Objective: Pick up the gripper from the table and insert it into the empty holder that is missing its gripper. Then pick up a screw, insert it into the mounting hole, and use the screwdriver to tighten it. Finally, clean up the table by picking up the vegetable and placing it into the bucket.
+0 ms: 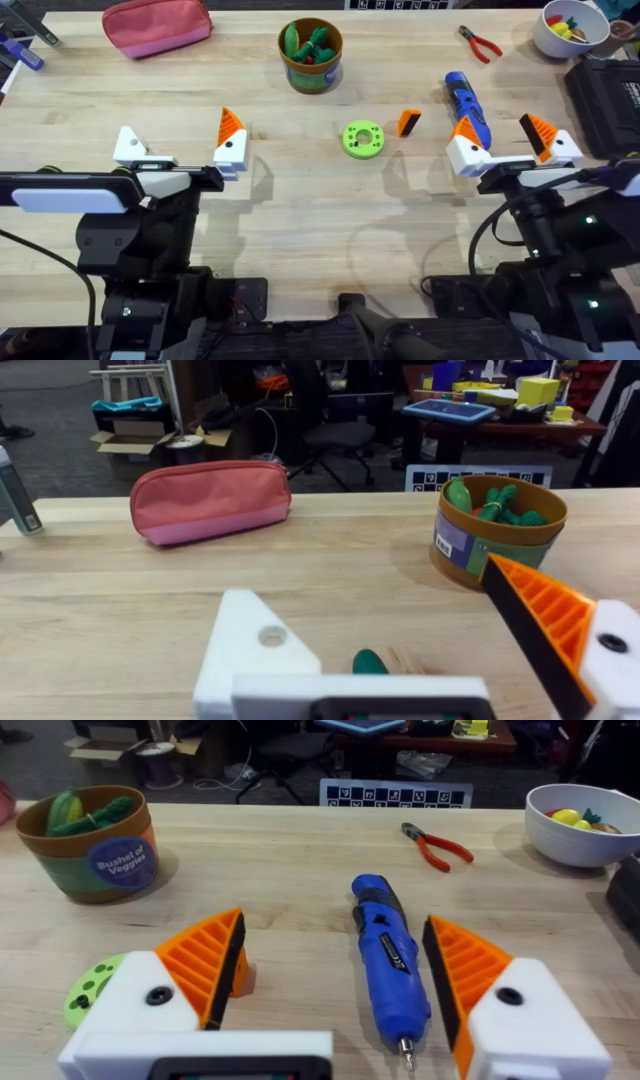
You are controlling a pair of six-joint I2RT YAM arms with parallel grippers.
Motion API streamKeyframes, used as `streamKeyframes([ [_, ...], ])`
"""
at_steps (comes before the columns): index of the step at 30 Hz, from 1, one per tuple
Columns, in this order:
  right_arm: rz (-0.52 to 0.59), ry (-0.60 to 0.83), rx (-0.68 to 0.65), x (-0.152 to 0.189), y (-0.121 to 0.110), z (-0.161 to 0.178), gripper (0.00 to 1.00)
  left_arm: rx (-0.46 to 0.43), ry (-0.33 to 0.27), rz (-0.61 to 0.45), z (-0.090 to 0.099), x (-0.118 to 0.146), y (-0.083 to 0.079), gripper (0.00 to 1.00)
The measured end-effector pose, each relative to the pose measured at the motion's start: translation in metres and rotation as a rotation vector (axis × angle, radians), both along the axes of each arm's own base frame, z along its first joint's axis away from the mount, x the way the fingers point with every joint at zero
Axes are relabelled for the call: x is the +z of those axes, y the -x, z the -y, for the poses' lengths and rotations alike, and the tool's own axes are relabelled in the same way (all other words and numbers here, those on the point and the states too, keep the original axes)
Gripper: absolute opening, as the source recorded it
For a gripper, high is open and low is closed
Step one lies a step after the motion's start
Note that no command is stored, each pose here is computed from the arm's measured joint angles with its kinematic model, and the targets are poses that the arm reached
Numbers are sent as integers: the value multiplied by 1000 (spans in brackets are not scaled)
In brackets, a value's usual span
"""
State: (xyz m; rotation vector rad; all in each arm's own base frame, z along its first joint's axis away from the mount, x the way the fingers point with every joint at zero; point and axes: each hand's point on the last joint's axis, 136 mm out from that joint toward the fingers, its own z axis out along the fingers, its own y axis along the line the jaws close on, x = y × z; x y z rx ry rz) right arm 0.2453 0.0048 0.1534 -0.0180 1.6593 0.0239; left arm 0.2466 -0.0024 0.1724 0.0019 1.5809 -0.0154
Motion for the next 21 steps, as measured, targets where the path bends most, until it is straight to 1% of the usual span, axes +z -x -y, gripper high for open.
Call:
streamKeyframes([
  [6, -1, 0, 0, 0, 0, 0, 991, 1, 0, 4, 0, 1, 0, 988],
  [9, 16, 0, 0, 4, 0, 0, 992, 2, 0, 52, 0, 13, 0, 987],
  [11, 70, 0, -4, 17, -1, 1, 992, 2, 1, 76, 0, 19, 1, 986],
  [14, 181, 4, -10, 45, 0, 2, 991, 2, 0, 53, 0, 16, 1, 986],
  [15, 198, 4, -12, 50, 1, 2, 991, 2, 0, 50, 0, 19, 2, 986],
  [17, 218, 7, -14, 60, 3, 3, 992, 9, 1, 62, -2, 32, 4, 985],
  [20, 233, 8, -14, 80, 8, 3, 991, 22, 1, 70, -4, 66, 10, 985],
  [21, 231, 9, -14, 88, 10, 3, 991, 27, 1, 58, -5, 77, 11, 985],
])
